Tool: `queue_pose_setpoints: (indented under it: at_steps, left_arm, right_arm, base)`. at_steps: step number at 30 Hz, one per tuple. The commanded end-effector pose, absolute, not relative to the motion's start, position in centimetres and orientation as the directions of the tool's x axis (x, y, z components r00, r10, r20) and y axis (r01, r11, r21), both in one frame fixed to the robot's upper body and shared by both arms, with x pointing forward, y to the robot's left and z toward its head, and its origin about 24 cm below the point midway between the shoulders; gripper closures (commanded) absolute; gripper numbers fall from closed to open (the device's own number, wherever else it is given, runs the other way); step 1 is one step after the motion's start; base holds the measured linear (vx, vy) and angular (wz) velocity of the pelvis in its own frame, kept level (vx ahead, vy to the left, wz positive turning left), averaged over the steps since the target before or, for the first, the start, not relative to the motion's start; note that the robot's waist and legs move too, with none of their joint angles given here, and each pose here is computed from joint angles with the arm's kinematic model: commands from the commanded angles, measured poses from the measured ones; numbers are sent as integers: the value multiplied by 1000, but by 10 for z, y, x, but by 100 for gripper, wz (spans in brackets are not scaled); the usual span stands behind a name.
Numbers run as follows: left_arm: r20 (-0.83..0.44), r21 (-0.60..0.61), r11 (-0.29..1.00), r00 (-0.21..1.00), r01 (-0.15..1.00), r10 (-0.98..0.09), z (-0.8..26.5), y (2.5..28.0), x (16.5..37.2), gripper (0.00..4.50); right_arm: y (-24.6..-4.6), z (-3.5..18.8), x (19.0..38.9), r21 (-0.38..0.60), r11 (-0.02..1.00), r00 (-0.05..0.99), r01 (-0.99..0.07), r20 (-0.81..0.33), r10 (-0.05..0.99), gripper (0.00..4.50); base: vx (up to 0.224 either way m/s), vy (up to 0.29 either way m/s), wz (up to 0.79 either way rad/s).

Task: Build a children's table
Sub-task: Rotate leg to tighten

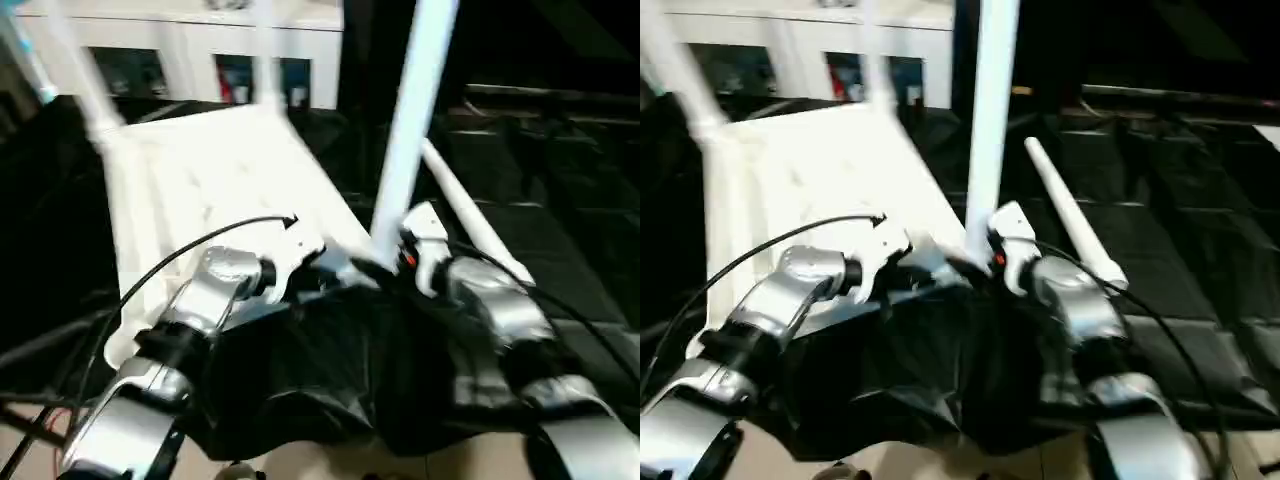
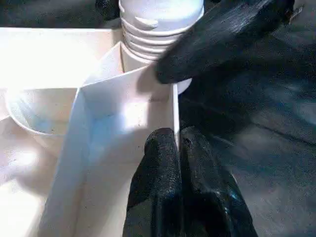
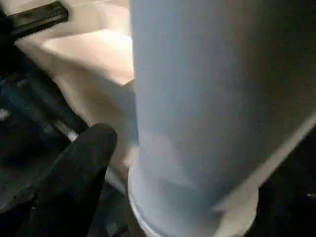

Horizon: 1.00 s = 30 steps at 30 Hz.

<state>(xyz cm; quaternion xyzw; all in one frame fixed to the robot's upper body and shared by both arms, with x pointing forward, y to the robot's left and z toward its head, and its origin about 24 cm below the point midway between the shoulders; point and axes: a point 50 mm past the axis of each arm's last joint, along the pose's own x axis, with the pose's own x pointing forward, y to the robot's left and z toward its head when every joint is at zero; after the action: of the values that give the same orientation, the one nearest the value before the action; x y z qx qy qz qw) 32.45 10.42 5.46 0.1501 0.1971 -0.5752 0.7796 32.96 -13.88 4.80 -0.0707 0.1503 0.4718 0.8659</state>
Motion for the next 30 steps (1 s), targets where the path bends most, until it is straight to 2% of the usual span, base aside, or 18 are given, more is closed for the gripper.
queue_pose_setpoints:
  at_steps: [1, 3, 6, 7, 9, 12, 16, 22, 27, 29, 30]
  left_arm:
    - [-371, 31, 139, 140, 990, -918, 74, 84, 317, 450]
    - [-385, 16, 108, 106, 994, -917, 73, 91, 313, 450]
    - [-399, 3, 80, 74, 997, -914, 72, 97, 309, 450]
    - [-400, 2, 78, 72, 997, -914, 72, 97, 309, 450]
    - [-410, -3, 67, 60, 998, -910, 71, 100, 307, 450]
    - [-421, -19, 54, 41, 998, -906, 70, 106, 303, 450]
    - [-428, -20, 51, 37, 999, -903, 69, 108, 302, 450]
    - [-425, -1, 107, 96, 994, -900, 68, 106, 305, 450]
    - [-412, 48, 255, 252, 966, -876, 70, 98, 320, 450]
    - [-408, 67, 361, 355, 930, -841, 70, 91, 331, 450]
    - [-408, 67, 365, 359, 929, -839, 70, 91, 331, 450]
  right_arm:
    - [-129, 50, 320, 53, 421, 384, -905, -323, 865, 52]
    - [-135, 50, 310, 68, 344, 300, -936, -353, 886, 52]
    - [-139, 50, 304, 86, 301, 250, -950, -370, 895, 52]
    - [-139, 50, 304, 86, 299, 247, -950, -371, 895, 52]
    - [-141, 49, 301, 89, 284, 231, -955, -382, 895, 83]
    - [-140, 48, 299, 89, 272, 218, -958, -391, 894, 87]
    - [-138, 47, 298, 81, 273, 221, -959, -393, 893, 127]
    - [-130, 43, 299, 91, 323, 273, -942, -352, 895, 169]
    - [-119, 36, 311, 111, 504, 459, -856, -283, 842, 175]
    - [-110, 31, 321, 123, 628, 584, -768, -269, 766, 176]
    - [-110, 31, 321, 123, 633, 588, -764, -269, 763, 176]
  base:
    - [0, 0, 0]
    - [0, 0, 0]
    - [0, 0, 0]
    - [0, 0, 0]
    - [0, 0, 0]
    - [0, 0, 0]
    - [0, 0, 0]
    - [0, 0, 0]
    - [0, 0, 0]
    - [0, 0, 0]
    - [0, 0, 0]
